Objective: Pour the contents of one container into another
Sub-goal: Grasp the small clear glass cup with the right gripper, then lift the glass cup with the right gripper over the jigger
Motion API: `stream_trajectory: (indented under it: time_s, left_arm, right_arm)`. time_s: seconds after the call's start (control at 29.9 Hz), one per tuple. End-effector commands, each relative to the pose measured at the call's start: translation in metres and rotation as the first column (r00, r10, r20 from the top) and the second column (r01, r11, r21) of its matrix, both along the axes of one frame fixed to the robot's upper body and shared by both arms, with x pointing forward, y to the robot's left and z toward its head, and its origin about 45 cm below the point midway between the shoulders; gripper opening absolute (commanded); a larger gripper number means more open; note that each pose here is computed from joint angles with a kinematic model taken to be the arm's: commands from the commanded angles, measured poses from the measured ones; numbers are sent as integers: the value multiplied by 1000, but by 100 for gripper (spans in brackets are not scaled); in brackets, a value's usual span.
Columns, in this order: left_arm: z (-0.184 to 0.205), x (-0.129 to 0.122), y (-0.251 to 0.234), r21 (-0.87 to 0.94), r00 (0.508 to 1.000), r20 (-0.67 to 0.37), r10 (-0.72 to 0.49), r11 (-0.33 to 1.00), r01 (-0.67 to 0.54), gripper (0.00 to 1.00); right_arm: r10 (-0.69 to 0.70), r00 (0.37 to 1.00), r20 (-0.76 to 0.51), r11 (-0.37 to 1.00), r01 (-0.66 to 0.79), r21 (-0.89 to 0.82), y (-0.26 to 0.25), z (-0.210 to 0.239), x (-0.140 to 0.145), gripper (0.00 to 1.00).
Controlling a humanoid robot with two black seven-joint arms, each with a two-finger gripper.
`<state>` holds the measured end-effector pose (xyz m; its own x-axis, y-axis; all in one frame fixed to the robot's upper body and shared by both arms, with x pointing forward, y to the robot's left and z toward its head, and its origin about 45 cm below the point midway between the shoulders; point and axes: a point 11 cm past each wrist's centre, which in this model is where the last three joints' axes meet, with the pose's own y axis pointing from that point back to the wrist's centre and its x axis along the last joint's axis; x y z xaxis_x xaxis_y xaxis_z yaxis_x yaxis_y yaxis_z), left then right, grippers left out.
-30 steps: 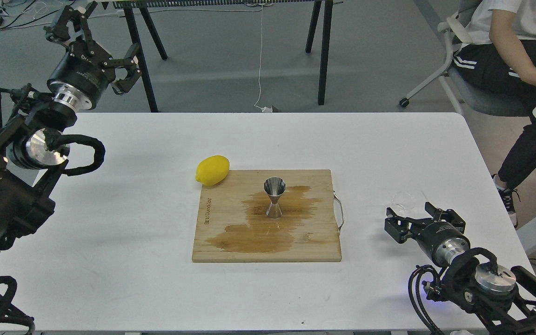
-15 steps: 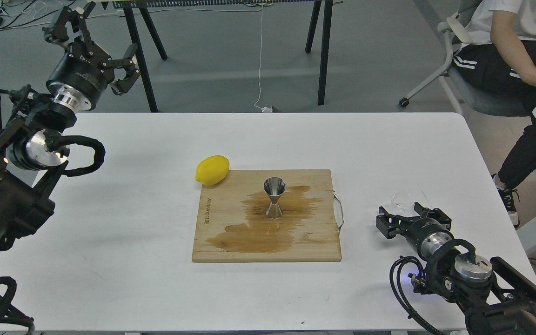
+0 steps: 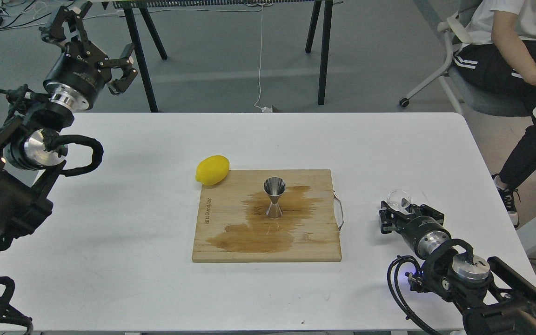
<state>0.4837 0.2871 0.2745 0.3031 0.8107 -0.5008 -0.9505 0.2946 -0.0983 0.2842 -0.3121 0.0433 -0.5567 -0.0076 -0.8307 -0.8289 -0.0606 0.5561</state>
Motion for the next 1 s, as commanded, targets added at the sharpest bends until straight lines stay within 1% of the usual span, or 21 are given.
stream_trajectory:
  time_s: [0.0, 0.17, 0.3, 0.4, 0.5, 0.7, 0.83, 0.97]
  left_arm:
    - [2, 1, 0, -2, 1000, 3, 1, 1000, -1, 100]
    - [5, 1, 1, 5, 1000, 8, 1, 1000, -1, 100]
    - [5, 1, 1, 11, 1000, 6, 0, 1000, 0, 100]
    - [4, 1, 1, 16, 1000, 5, 0, 1000, 0, 100]
    - [3, 1, 3, 16, 1000, 3, 3, 1000, -3, 100]
    - [5, 0, 12, 28, 1000, 7, 17, 999, -17, 100]
    - [6, 0, 14, 29, 1000, 9, 21, 999, -22, 100]
    - [6, 0, 16, 29, 1000, 8, 24, 999, -24, 100]
  right_arm:
    - [44, 998, 39, 999, -44, 11, 13, 16, 7, 35]
    - [171, 976, 135, 985, -166, -44, 32, 61, 21, 35]
    - [296, 937, 186, 951, -269, -154, 58, 104, 49, 35]
    - [407, 890, 205, 899, -350, -263, 87, 124, 65, 35]
    - [513, 837, 189, 828, -424, -368, 116, 134, 74, 35]
    - [643, 750, 157, 701, -493, -516, 169, 143, 76, 35]
    - [733, 675, 85, 550, -513, -659, 202, 136, 64, 35]
    - [772, 635, 37, 442, -494, -749, 215, 130, 54, 35]
